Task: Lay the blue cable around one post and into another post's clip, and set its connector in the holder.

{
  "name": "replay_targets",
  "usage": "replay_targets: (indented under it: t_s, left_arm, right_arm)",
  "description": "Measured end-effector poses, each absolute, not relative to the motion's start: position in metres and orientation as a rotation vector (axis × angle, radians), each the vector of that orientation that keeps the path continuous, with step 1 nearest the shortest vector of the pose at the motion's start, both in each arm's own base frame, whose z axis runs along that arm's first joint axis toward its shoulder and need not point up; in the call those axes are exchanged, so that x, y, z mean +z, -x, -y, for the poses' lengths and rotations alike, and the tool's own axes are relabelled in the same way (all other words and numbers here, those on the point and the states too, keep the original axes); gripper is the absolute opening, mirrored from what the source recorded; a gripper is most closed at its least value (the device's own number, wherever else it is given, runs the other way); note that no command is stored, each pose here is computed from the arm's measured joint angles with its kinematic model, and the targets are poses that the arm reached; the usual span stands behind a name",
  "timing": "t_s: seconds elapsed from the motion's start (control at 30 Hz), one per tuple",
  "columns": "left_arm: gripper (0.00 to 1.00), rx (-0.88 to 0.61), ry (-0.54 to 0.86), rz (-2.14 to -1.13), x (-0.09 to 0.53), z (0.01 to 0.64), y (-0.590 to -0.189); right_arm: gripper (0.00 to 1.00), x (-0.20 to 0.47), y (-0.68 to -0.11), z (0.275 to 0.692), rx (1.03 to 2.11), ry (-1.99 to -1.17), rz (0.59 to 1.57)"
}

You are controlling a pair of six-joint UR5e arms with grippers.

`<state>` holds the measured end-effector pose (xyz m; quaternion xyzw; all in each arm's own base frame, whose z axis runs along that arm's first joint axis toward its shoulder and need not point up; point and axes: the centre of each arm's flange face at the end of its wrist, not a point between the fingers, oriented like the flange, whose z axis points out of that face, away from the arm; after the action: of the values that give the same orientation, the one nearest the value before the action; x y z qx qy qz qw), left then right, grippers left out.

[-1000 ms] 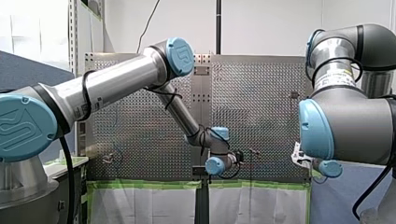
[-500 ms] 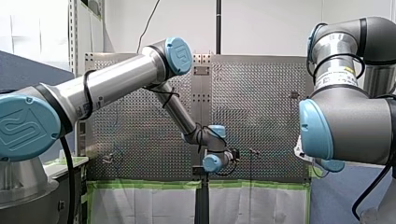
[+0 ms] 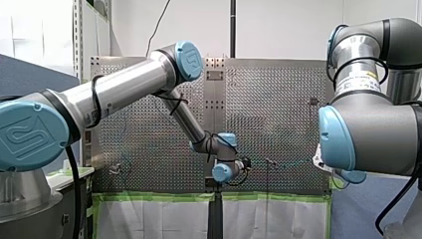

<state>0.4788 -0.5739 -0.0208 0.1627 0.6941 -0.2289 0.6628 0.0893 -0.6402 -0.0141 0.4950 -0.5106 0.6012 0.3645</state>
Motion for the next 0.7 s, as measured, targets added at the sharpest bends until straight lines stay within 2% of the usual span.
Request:
replay_targets:
  t_s: [0.33, 0.7]
  left_arm:
    - [0.01, -0.542, -0.415, -1.562, -0.021, 0.582, -0.470]
    - [0.01, -0.565, -0.435, -1.543, -0.008, 0.590, -0.465]
  right_arm:
    - [0.00, -0.016, -0.090, 0.638, 1.524, -1.284, 1.324]
    - [0.00, -0.018, -0.095, 0.633, 1.535, -1.364, 1.287]
